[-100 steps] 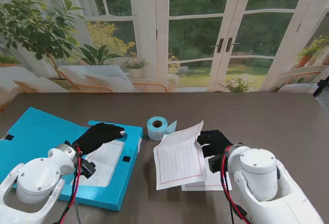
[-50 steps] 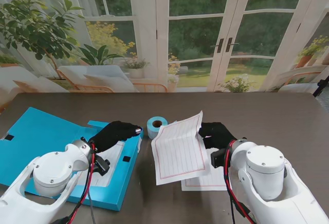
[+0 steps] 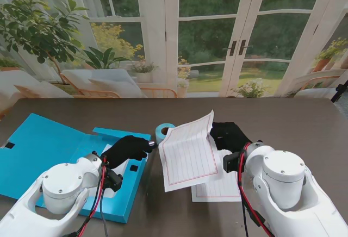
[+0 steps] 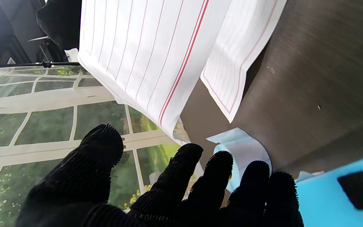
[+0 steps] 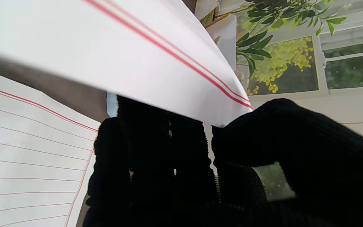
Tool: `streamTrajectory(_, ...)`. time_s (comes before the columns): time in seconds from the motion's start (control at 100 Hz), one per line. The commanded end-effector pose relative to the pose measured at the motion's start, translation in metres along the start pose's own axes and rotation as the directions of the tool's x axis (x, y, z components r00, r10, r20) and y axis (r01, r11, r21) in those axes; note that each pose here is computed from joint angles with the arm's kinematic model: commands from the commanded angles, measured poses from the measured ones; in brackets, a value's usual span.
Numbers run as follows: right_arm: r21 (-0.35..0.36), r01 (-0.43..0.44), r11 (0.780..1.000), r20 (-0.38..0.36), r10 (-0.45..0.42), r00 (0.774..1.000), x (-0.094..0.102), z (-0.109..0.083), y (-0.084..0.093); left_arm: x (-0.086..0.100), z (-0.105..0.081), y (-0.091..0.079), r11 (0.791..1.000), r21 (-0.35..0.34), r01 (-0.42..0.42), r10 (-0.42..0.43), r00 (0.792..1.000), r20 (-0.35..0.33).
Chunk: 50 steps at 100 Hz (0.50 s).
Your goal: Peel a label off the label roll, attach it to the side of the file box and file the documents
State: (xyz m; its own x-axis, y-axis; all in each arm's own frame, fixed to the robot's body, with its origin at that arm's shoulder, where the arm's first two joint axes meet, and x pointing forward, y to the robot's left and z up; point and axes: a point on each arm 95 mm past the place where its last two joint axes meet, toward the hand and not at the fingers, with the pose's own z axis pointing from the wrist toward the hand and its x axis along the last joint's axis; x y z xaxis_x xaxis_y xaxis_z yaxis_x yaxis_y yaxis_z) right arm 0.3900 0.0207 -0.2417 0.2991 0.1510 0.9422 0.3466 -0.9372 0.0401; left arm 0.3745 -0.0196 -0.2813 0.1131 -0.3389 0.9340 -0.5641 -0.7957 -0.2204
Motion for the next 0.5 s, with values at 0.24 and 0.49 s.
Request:
streamTrajectory(0.24, 0.031, -0.019, 0.999, -0.044, 0.020, 0.999, 0.011, 0.001, -0.008, -0.002, 0.011, 0.015, 0.997, -0.060, 0.051, -0.050, 0.999, 0.017)
streamTrajectory(0.49, 0.049, -0.048, 0.998, -0.041, 0.050, 0.998, 0.007, 0.001, -0.012, 0.003, 0.023, 0.021, 0.995, -0.065, 0.081, -0.082, 0.996, -0.017)
